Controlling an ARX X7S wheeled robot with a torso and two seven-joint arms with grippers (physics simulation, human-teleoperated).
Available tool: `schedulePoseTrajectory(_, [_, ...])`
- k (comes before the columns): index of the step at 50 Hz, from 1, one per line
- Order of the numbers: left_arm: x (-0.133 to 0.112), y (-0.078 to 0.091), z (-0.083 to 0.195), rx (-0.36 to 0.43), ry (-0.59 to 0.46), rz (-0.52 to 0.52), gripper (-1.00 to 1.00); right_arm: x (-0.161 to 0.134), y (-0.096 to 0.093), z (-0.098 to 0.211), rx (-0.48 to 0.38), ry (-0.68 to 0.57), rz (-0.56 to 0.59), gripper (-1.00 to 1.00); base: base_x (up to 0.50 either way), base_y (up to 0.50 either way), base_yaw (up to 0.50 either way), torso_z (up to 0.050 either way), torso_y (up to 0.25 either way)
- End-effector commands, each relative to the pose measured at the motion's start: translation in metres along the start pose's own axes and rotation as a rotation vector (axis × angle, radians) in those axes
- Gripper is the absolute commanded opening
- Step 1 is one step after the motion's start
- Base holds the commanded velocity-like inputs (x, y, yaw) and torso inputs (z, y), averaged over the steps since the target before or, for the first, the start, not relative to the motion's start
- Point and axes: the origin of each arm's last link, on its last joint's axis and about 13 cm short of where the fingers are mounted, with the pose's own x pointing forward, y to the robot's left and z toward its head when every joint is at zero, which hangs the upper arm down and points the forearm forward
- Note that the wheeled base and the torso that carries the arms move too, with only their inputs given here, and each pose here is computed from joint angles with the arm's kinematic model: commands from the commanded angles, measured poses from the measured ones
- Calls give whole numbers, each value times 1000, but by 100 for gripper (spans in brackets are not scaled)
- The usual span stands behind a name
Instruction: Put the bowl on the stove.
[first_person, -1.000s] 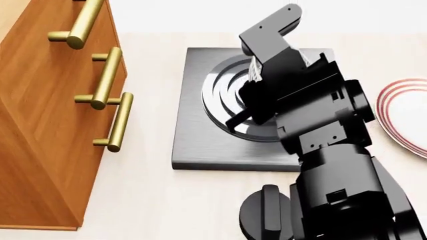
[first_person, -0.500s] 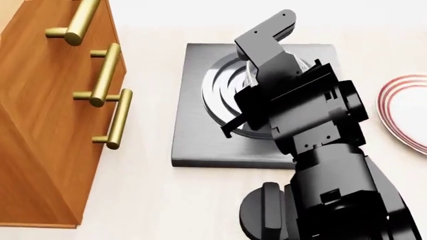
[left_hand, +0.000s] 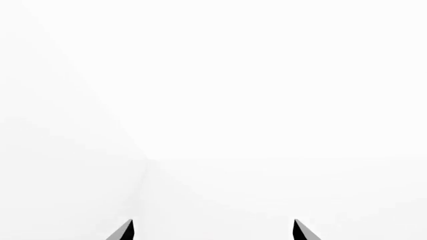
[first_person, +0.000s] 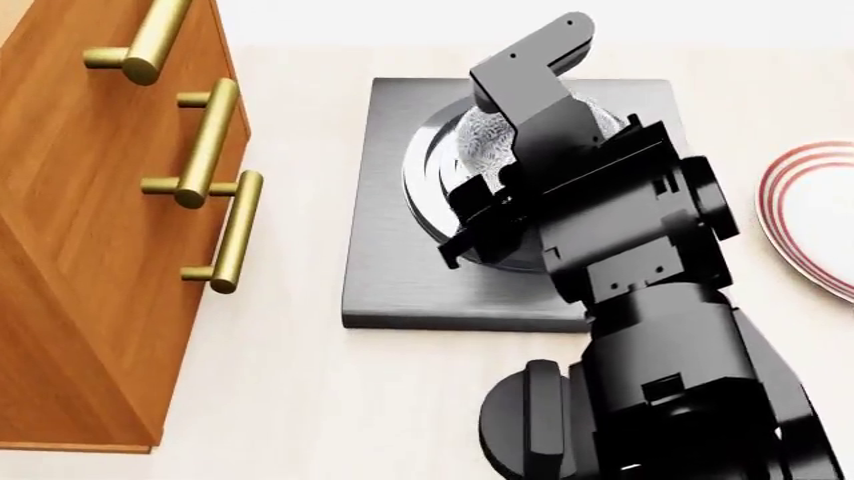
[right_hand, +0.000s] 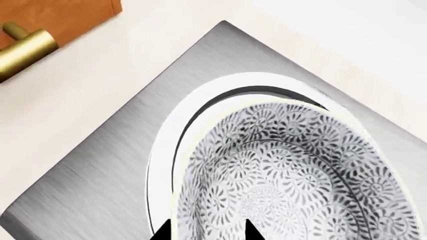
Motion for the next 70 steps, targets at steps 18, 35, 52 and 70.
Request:
schedulePoseTrajectory(18, [0,0,0,0,-1,0,100,-23,-29,28,86,-360,-30,100,0,0,0,0,0])
schedulePoseTrajectory(35, [0,-1,1,-9,0,-9,100,-64,-40,-17,371,-796,-90,100,0,0,0,0,0])
schedulePoseTrajectory(52, [0,-1,1,-10,0,-13,100,-84,-10,-47,595,-1164,24,100,0,0,0,0,0])
schedulePoseTrajectory(70, [0,-2,0,-14,5,-14,100,-105,11,-66,836,-1489,136,100,0,0,0,0,0])
